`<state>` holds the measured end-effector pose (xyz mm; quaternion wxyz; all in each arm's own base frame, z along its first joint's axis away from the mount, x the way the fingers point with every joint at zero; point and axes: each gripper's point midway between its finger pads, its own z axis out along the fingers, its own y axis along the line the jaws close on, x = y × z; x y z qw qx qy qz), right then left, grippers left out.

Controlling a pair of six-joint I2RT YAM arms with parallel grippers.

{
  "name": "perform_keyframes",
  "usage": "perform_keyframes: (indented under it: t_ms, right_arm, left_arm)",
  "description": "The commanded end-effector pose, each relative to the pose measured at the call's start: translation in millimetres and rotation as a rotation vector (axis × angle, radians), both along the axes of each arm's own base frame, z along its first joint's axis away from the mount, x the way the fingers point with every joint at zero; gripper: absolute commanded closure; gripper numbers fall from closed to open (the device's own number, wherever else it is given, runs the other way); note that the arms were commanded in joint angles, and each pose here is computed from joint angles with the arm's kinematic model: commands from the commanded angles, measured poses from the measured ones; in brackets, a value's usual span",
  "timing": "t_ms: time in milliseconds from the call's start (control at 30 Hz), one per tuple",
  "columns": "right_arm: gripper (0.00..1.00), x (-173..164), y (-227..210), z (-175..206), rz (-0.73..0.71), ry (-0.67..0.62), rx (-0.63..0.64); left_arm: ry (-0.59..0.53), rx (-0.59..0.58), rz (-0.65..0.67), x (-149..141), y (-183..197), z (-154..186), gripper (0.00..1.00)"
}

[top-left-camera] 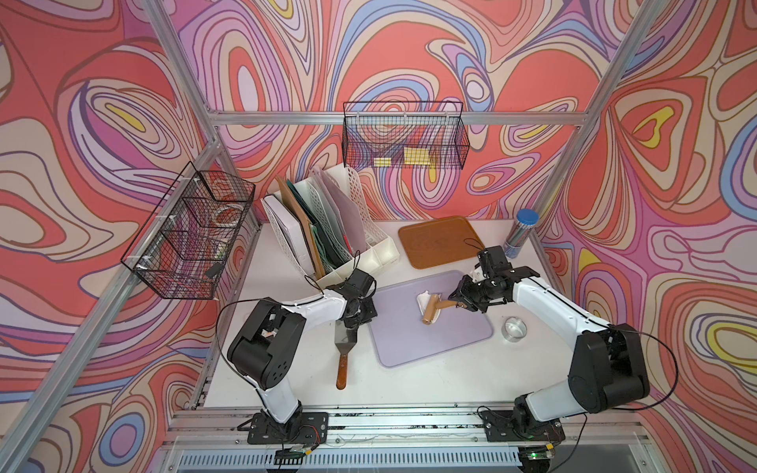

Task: Roll out the dumpling wrappers from the dough
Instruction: Flatten out the dough on the work surface.

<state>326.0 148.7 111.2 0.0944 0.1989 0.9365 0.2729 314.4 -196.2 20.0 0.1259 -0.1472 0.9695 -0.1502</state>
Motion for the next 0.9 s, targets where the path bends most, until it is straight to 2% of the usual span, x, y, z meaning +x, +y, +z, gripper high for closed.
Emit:
perform_keyframes:
  t_ms: [0, 67, 233, 367, 633, 867]
  right_arm:
    - [1.0, -11.7, -18.0, -49.0, 0.005, 0.089, -0.2]
    - [1.0, -12.6, -23.8, -55.6, 0.004, 0.106, -0.257]
    - [1.0, -11.8, -30.2, -68.2, -0.005, 0.119, -0.298]
    - [1.0, -1.2, -16.2, -67.2, 0.009, 0.079, -0.231]
    - [1.0, 19.0, 0.1, -67.6, 0.057, 0.037, -0.244]
    - [1.0, 33.6, 38.6, -38.5, 0.151, -0.068, -0.106]
  left_arm:
    - [0.026, -0.023, -0.046, -9.7, -13.8, -8.4, 1.0]
    - [0.029, -0.02, -0.053, -11.0, -15.5, -8.8, 1.0]
    - [0.028, -0.009, -0.056, -12.6, -15.0, -8.6, 1.0]
    - [0.019, 0.008, -0.06, -12.9, -12.8, -6.7, 1.0]
    - [0.011, 0.039, -0.069, -15.0, -11.9, -4.4, 1.0]
    - [0.006, 0.054, -0.057, -14.6, -8.7, -4.2, 1.0]
